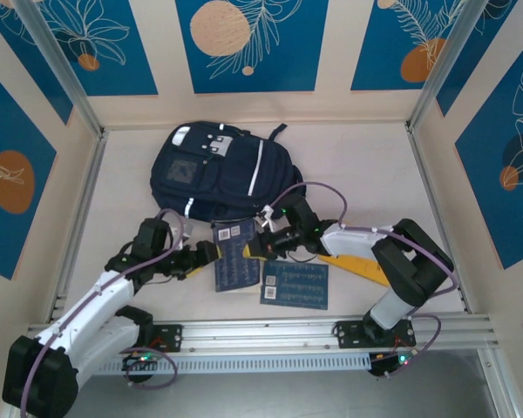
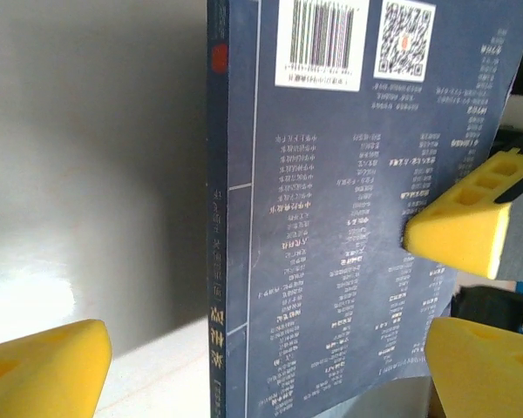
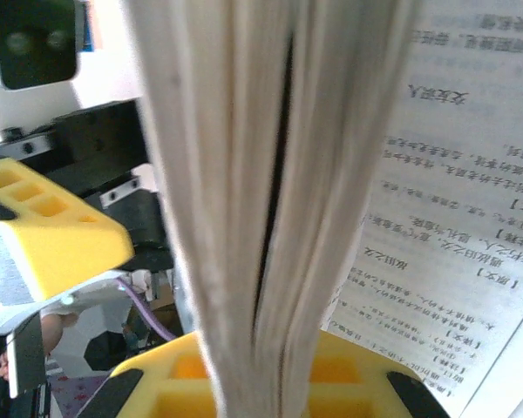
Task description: Pack the student bag
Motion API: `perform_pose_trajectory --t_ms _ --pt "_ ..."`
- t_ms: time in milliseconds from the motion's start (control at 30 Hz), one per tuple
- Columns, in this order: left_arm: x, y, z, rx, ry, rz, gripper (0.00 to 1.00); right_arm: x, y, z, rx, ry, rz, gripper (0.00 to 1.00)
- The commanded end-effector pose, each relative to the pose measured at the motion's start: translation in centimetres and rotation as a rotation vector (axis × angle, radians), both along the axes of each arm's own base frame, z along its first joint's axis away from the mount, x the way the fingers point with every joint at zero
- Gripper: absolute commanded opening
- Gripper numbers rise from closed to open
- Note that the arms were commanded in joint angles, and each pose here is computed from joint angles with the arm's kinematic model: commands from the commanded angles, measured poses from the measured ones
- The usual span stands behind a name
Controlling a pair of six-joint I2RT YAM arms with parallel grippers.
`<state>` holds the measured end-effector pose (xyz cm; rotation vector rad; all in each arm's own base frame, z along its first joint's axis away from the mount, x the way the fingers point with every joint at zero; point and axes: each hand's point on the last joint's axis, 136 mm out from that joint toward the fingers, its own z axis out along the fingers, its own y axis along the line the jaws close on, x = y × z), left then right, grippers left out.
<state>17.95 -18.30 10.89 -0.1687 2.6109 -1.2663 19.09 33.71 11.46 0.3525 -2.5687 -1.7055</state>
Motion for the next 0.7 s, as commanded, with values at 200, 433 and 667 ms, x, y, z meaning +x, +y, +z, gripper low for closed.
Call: perform_pose_trajectory --t_ms 200,433,667 --pt "-0.6 -4.3 5.0 -0.146 -0.100 -0.178 0.88 -1.3 -1.0 7.4 0.251 -0.133 0.088 0.04" --pt "-0.4 -5.6 7.3 -0.227 -0.146 -0.190 0.55 -1.6 -1.6 8.7 0.270 -0.159 0.089 0.05" --pt "-0.3 -6.0 9.0 -0.258 -0.206 -0.184 0.07 -0.2 -3.2 7.9 0.214 -0.161 -0.010 0.09"
